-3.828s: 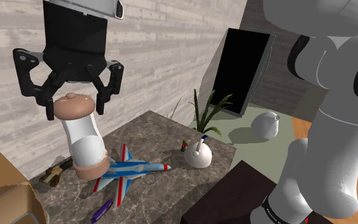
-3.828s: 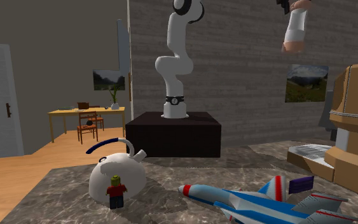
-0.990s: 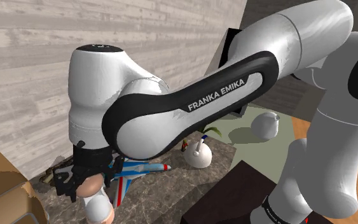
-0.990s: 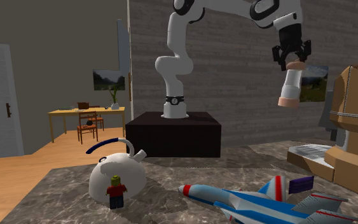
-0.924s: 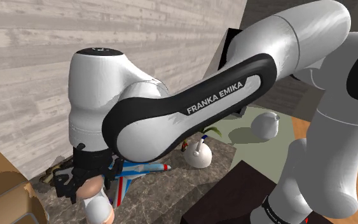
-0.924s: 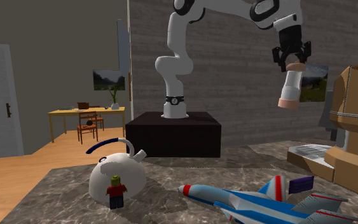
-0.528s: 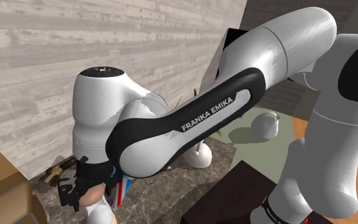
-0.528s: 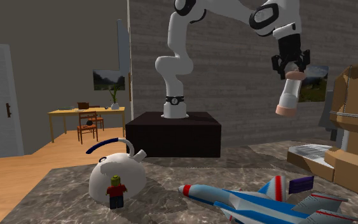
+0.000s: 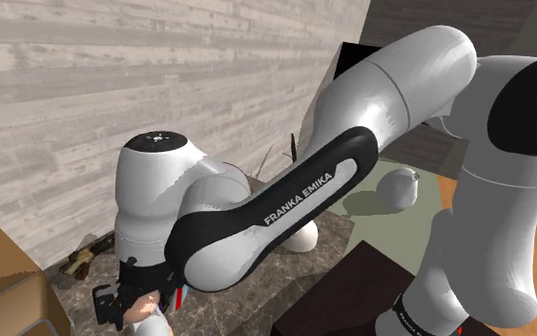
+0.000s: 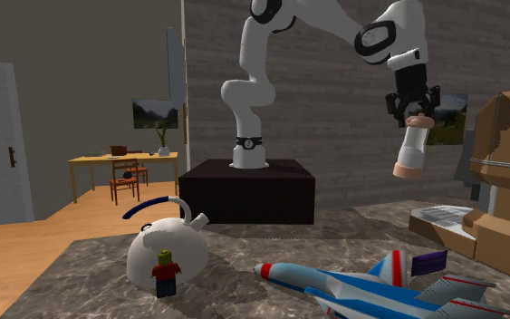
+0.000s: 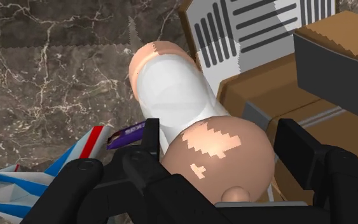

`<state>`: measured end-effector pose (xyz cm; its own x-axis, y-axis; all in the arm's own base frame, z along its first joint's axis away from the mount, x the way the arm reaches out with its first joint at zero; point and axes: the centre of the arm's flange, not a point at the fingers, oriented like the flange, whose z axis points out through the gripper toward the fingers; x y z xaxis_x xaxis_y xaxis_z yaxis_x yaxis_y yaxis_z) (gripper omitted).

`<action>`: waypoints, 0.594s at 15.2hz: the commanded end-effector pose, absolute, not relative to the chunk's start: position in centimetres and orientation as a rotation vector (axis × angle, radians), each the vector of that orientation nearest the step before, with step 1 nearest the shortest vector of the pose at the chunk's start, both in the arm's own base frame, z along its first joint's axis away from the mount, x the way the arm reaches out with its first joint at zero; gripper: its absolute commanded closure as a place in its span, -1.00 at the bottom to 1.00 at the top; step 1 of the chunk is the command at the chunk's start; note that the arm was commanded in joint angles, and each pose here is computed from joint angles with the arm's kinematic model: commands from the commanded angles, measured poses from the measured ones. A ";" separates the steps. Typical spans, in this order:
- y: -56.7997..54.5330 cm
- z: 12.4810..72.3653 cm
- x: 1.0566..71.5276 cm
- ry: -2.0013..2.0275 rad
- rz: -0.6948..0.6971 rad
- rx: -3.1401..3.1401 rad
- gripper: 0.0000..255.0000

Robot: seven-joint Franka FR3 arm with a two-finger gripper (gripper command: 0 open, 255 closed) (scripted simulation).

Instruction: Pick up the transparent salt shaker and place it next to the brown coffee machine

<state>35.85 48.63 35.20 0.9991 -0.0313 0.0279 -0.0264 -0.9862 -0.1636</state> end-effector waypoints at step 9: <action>48.6 29.9 35.9 0.043 -0.046 -2.976 1.00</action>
<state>35.84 48.65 30.36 0.9991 -0.0313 0.0279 -0.0263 -0.9862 -0.1637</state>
